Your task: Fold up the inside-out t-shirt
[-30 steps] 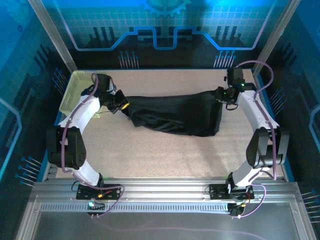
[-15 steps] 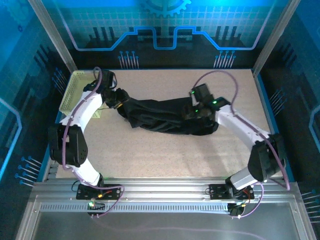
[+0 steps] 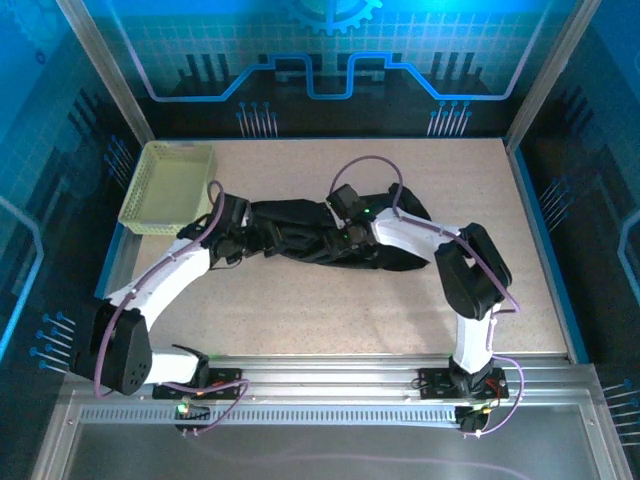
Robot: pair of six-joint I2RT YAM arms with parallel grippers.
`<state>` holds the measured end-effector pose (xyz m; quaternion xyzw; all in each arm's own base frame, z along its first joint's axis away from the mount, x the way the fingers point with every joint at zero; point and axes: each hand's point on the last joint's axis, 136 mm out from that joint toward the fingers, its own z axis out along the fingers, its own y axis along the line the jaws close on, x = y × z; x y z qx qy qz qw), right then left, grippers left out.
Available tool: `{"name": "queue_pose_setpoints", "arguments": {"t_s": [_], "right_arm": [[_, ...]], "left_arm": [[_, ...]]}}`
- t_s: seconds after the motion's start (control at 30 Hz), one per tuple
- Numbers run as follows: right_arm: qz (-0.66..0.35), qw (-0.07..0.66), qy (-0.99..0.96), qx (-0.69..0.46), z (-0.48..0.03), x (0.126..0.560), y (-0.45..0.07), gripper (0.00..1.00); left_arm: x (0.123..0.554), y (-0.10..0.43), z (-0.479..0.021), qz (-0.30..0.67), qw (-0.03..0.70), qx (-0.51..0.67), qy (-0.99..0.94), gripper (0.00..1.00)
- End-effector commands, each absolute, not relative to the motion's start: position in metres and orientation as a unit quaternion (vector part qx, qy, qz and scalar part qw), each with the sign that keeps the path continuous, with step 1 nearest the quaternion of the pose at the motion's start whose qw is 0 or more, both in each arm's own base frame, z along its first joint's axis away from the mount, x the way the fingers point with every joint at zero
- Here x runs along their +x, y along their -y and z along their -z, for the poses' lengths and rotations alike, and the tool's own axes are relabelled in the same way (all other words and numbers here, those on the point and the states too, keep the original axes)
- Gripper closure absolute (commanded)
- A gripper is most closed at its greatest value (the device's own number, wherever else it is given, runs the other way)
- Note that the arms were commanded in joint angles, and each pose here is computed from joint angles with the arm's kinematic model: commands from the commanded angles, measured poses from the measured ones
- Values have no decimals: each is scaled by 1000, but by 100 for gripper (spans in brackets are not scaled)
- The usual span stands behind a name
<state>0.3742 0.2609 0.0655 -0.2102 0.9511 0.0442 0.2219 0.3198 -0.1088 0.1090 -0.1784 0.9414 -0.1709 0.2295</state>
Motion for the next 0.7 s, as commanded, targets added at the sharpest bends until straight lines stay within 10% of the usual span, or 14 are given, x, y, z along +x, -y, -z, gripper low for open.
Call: {"name": "queue_pose_setpoints", "arguments": {"t_s": [0.0,0.23,0.67], "right_arm": [[-2,227,-950,-215,-62,388,-258,35],[1,223,-953,-207,-51,394,-259,45],[-47,246,-948,-195,-91,384,-256,100]], "left_arm": [[320,110,-93,175,233,-193,-937,12],[335,141,-69,222,213,-150,-940,22],[367,147,-61,200,220,-132,-946,72]]}}
